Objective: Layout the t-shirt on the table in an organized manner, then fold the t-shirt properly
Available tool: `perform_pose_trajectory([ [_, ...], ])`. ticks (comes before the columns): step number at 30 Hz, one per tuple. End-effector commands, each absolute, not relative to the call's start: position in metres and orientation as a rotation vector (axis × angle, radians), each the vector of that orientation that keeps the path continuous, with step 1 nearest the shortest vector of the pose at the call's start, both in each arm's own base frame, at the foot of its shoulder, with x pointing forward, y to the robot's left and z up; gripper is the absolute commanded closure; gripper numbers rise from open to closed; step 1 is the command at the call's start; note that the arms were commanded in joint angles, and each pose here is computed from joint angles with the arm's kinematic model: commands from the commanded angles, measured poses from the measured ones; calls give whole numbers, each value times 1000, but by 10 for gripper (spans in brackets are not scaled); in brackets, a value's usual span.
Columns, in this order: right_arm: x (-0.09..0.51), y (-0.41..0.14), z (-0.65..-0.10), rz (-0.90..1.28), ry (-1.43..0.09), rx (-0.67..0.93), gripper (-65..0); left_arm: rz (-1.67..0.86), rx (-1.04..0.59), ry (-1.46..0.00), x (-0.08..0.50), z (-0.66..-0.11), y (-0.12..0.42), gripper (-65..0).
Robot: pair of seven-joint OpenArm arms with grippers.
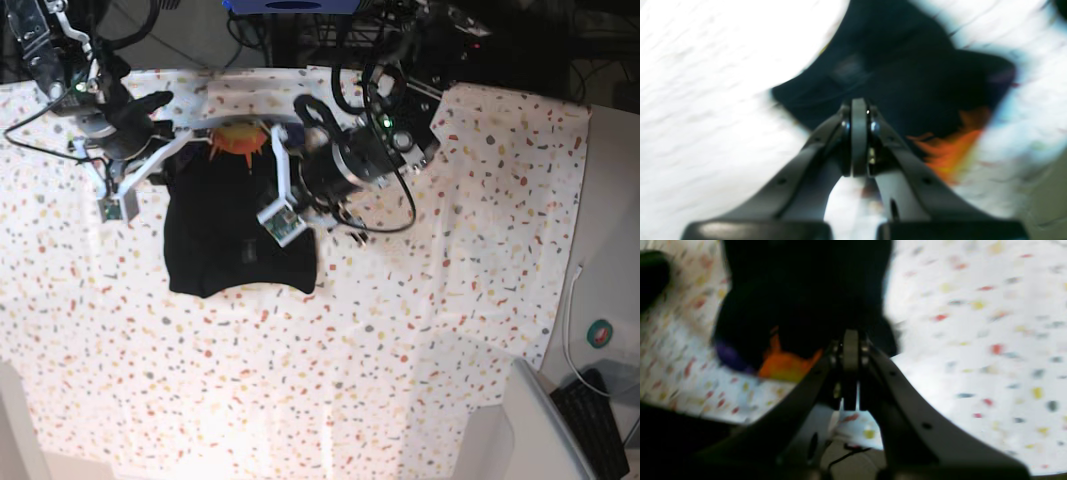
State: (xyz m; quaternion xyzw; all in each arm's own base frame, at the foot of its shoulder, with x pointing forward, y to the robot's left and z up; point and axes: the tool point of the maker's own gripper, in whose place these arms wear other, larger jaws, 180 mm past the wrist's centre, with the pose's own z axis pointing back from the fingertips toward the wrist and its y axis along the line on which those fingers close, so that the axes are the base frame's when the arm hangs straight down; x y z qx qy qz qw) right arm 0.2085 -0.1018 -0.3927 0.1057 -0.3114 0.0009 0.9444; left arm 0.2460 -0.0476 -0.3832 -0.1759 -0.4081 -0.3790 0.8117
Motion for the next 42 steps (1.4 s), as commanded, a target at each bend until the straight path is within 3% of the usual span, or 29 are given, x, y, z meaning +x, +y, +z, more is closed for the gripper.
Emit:
perform_pose_trajectory([
  [1,214,-99,-388,15,-663,218,0,-791,-391,-880,244,-388,-46,0],
  [15,207,-127,-463,-40,-581,104,0,-726,-395,-704,211,-475,-48,0],
  [25,207,-113,-421,-15,-671,164,0,-741,-379,-874,235,-416,-48,0],
  [33,183,-172,-398,-22,-684,54,0,-532,-310,-972,219,-365,35,0],
  [42,55,-239,-408,38,-398,-104,0,-603,-412,-941,105,-369,70,0],
])
